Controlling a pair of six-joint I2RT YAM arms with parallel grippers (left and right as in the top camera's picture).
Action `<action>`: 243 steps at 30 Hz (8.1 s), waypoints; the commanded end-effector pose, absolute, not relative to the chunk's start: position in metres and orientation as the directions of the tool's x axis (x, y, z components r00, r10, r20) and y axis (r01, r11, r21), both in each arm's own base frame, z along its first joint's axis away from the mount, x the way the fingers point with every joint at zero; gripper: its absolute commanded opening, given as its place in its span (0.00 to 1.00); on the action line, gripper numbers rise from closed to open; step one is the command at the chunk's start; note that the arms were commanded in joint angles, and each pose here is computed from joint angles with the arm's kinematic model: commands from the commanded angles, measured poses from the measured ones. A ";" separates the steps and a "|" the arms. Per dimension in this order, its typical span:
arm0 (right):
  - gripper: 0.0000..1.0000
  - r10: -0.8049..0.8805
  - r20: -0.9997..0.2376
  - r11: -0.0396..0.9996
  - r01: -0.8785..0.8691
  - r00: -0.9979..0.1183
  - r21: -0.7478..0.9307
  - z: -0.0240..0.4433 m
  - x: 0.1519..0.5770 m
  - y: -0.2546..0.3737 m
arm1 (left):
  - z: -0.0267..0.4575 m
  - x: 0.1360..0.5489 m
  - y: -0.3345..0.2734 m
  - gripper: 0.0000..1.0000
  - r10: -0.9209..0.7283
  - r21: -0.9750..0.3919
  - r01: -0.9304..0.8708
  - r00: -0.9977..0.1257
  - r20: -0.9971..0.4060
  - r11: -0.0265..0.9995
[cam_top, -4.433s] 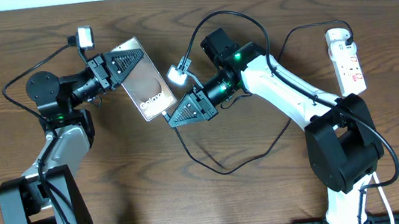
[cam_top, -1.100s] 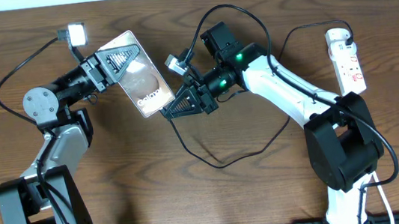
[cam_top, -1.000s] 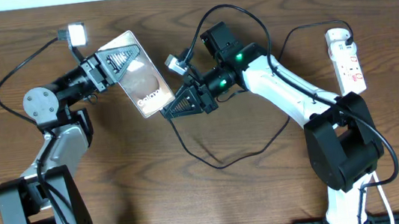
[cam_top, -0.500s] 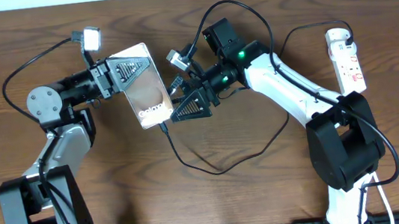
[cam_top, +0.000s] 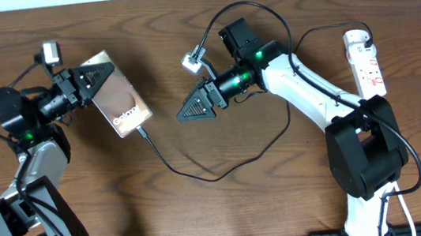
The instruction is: Plug charger to phone and switch on socket
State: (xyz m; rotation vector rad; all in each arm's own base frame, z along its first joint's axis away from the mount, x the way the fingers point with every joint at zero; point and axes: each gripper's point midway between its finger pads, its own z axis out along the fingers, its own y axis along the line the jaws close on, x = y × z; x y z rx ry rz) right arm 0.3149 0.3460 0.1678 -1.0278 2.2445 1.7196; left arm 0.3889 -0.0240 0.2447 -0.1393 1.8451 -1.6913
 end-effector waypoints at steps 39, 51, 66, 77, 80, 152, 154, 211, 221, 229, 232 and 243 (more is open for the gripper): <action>0.99 -0.360 -0.304 0.375 -0.435 -0.882 0.818 0.144 0.341 0.318 | -0.002 0.310 0.009 0.07 -0.741 -0.705 -0.536 -0.671 0.023 0.464; 0.99 -0.360 -0.305 0.375 -0.437 -0.881 0.818 0.144 0.341 0.318 | -0.007 0.302 0.008 0.08 -0.745 -0.681 -0.570 -0.665 0.053 0.460; 0.99 -0.363 -0.310 0.372 -0.442 -0.879 0.816 0.144 0.341 0.318 | -0.009 0.296 0.006 0.30 -0.745 -0.669 -0.591 -0.662 0.083 0.451; 0.99 -0.363 -0.310 0.372 -0.442 -0.879 0.816 0.144 0.341 0.318 | -0.014 0.280 0.001 0.46 -0.743 -0.631 -0.643 -0.651 0.153 0.434; 0.99 -0.363 -0.310 0.372 -0.442 -0.879 0.816 0.144 0.341 0.318 | -0.021 0.271 0.004 0.50 -0.755 -0.578 -0.683 -0.634 0.166 0.446; 0.99 -0.364 -0.309 0.372 -0.441 -0.879 0.817 0.144 0.340 0.318 | -0.046 0.194 0.018 0.57 -0.800 -0.213 -0.847 -0.530 0.282 0.487; 0.99 -0.364 -0.308 0.372 -0.441 -0.879 0.817 0.144 0.340 0.318 | -0.045 0.196 0.019 0.58 -0.800 -0.219 -0.845 -0.533 0.274 0.488; 0.99 0.204 -0.420 0.928 0.038 -0.884 0.371 0.112 0.442 -0.115 | 0.134 0.280 -0.005 0.89 -0.660 -0.735 -0.294 -0.702 -0.268 0.611; 0.99 0.206 -0.409 0.926 0.042 -0.889 0.375 0.095 0.437 -0.113 | 0.133 0.279 -0.005 0.89 -0.661 -0.734 -0.299 -0.703 -0.262 0.609; 0.99 0.228 -0.466 0.949 0.087 -0.855 0.304 0.098 0.452 -0.133 | 0.133 0.279 -0.005 0.89 -0.661 -0.734 -0.300 -0.704 -0.261 0.609; 0.99 0.235 -0.492 0.950 0.091 -0.838 0.300 0.100 0.460 -0.136 | 0.132 0.278 -0.006 0.89 -0.662 -0.734 -0.305 -0.705 -0.254 0.607; 0.99 0.236 -0.479 0.947 0.090 -0.846 0.307 0.089 0.463 -0.133 | 0.131 0.276 -0.006 0.89 -0.663 -0.733 -0.310 -0.707 -0.248 0.605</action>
